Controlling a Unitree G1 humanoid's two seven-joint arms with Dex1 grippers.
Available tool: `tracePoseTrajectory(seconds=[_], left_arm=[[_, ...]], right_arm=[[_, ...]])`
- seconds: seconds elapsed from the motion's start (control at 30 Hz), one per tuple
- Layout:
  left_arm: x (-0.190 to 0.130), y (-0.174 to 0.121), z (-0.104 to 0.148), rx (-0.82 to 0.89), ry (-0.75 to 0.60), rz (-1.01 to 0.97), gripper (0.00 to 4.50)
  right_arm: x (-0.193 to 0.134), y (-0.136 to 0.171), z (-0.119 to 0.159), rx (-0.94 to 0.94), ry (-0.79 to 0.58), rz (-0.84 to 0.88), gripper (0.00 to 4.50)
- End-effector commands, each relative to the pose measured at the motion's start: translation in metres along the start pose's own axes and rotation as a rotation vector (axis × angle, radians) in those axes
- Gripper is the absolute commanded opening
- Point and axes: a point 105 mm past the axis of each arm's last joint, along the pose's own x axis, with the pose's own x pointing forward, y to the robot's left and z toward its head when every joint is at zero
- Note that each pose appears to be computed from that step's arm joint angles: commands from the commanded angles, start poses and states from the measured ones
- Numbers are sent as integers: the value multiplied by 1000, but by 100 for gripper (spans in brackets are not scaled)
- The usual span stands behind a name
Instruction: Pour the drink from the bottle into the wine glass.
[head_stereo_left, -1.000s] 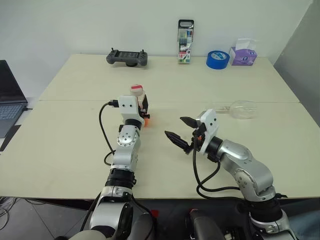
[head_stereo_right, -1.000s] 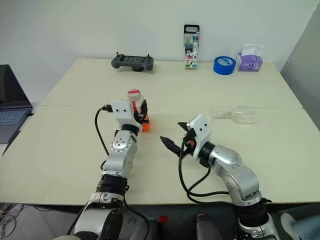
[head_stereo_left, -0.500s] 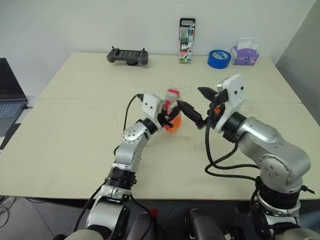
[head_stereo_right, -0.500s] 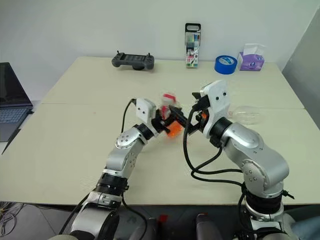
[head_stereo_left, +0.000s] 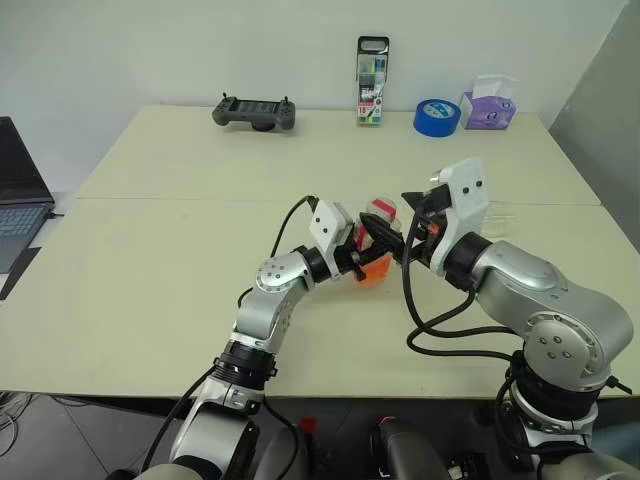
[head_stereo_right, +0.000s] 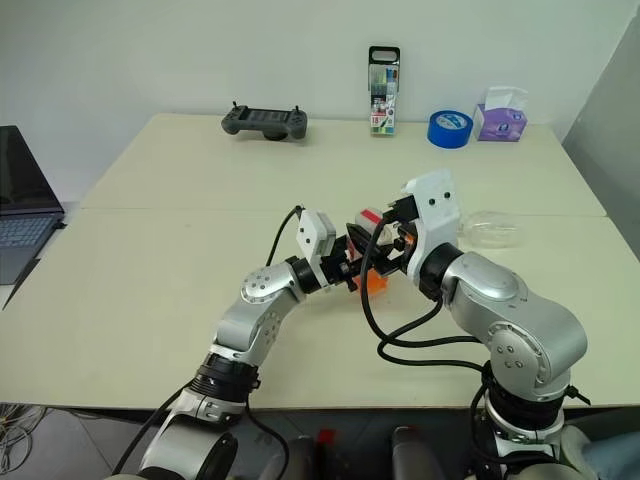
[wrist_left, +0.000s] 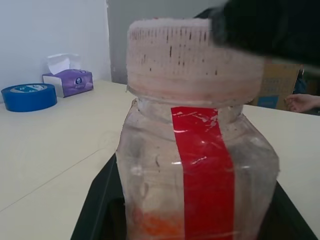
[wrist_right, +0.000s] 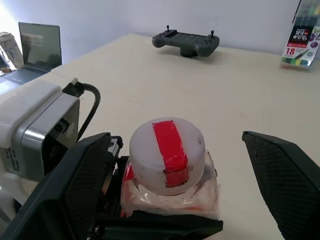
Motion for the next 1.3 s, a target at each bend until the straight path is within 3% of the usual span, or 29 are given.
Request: tracePoseTrajectory(seconds=[0.03,0.07,0.33,0.5,0.57,0.63,0.73,0.93,1.03,1.1,1.3], left_arm=[[4,-10,20,54,-72,-45,169],[3,-10,19,54,-72,-47,169],[2,-12,15,46,-58,-48,169],[2,-15,18,51,-66,-72,169],[2,-16,21,44,-69,-93,169],[2,-20,23,31,-62,-127,169],[2,-26,26,27,-58,-173,169],[0,-35,27,14,-46,-221,169],[0,-37,26,10,-42,-227,169],[0,-37,24,-1,-38,-218,169],[2,-37,20,-21,-32,-202,169]], right_arm=[[-5,0,15,-31,-42,-27,450],[-4,0,14,-36,-28,-33,450],[-3,0,12,-51,10,-56,186],[-4,-5,16,-83,15,-25,186],[-10,13,24,-127,-24,194,186],[-30,38,25,-150,-25,531,186],[-45,41,25,-216,36,748,186],[-48,26,30,-321,90,860,186],[-42,14,26,-345,147,800,186],[-37,11,35,-329,99,748,186],[-23,3,44,-345,17,532,389]])
